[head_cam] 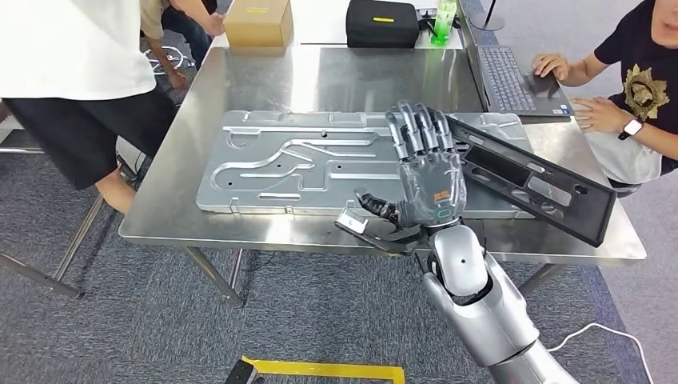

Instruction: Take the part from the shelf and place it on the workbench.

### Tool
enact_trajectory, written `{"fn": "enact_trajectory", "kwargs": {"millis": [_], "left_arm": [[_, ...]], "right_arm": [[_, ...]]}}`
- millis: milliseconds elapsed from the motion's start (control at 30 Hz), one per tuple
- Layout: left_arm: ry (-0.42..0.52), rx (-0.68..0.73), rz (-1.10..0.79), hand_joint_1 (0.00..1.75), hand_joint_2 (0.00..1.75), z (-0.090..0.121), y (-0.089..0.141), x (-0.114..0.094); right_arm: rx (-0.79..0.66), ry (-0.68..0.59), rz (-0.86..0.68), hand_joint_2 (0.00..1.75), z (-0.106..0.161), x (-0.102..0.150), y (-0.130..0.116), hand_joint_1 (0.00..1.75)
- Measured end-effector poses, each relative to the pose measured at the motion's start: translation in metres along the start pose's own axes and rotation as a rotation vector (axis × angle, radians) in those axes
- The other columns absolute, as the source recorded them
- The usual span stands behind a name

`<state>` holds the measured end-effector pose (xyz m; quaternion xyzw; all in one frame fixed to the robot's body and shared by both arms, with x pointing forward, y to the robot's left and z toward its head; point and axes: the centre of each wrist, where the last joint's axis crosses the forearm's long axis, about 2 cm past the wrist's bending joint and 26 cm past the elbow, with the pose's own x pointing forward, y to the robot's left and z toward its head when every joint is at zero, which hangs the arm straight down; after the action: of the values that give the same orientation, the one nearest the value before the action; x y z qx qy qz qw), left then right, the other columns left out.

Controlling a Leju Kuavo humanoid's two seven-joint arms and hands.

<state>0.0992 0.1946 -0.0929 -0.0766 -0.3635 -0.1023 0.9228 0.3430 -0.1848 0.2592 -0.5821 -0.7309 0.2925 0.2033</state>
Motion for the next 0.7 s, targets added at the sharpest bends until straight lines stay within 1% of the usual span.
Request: {"fn": "enact_trajectory", "kwargs": {"millis": [233, 367, 700], "left_arm": [[0.019, 0.007, -0.006, 0.0, 0.0, -0.001, 0.001, 0.002], [0.019, 0.008, -0.004, 0.0, 1.75, -0.001, 0.0, 0.002], [0.016, 0.006, -0.021, 0.0, 1.75, -0.002, -0.001, 0.004]], "right_arm": [[-0.004, -0.06, -0.025, 0.0, -0.001, 0.011, 0.002, 0.0], [-0.012, -0.051, -0.03, 0.0, -0.003, 0.012, 0.002, 0.0], [0.008, -0.046, -0.029, 0.0, -0.008, 0.01, 0.005, 0.0]]}}
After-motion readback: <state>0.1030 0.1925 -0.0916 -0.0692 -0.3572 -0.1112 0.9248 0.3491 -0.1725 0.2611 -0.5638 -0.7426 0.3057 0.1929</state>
